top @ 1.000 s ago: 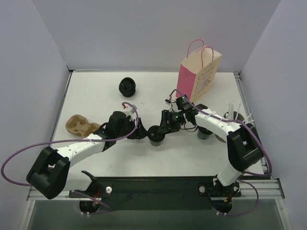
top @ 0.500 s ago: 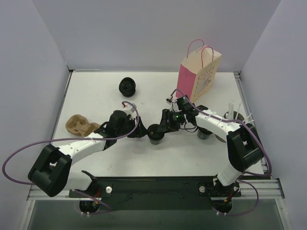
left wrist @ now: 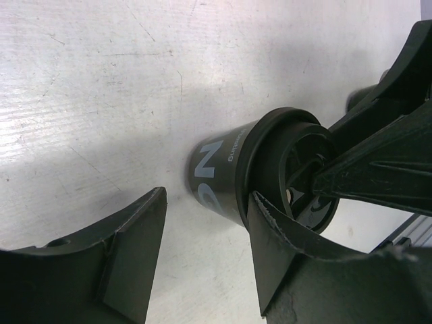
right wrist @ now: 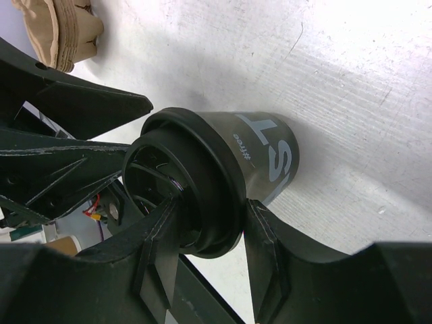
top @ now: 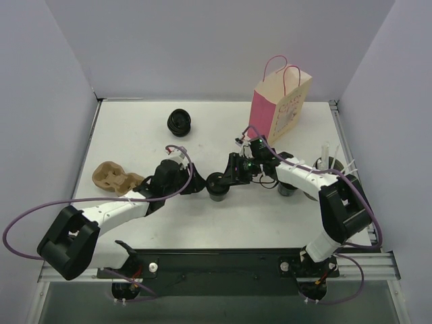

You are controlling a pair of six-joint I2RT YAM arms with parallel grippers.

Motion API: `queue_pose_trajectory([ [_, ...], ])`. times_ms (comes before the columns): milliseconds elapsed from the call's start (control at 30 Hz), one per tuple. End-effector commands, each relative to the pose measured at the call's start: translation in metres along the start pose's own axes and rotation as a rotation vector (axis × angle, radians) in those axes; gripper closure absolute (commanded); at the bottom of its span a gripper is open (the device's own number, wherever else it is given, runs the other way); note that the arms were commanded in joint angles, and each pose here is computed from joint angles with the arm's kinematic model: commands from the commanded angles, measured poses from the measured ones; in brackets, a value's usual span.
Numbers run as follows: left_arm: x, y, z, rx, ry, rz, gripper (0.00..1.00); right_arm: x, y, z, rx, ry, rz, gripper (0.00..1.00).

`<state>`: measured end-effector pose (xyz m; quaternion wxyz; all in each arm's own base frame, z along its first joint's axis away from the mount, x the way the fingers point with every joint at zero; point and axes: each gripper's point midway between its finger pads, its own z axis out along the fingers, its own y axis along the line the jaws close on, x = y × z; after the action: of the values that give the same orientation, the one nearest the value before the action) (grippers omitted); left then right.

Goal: Pack the takeout coffee

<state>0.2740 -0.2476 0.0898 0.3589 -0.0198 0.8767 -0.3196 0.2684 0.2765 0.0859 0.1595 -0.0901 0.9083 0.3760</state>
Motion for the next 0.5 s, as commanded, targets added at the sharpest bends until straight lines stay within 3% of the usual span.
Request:
queue_pose_trajectory([
  [0,0.058,0.065,-0.01,-0.256,0.173,0.017,0.4,0.063,-0.067,0.014,0.244,0.182,0.035,0.7],
  [233,-0.007,-0.009,-0.028,-0.045,0.074,0.099,0.28,0.055,-0.057,0.011,0.217,0.217,-0.003,0.7],
  [467,-0.03,-0.016,-0.025,-0.004,0.062,0.134,0.27,0.045,-0.045,0.011,0.182,0.256,-0.049,0.7],
])
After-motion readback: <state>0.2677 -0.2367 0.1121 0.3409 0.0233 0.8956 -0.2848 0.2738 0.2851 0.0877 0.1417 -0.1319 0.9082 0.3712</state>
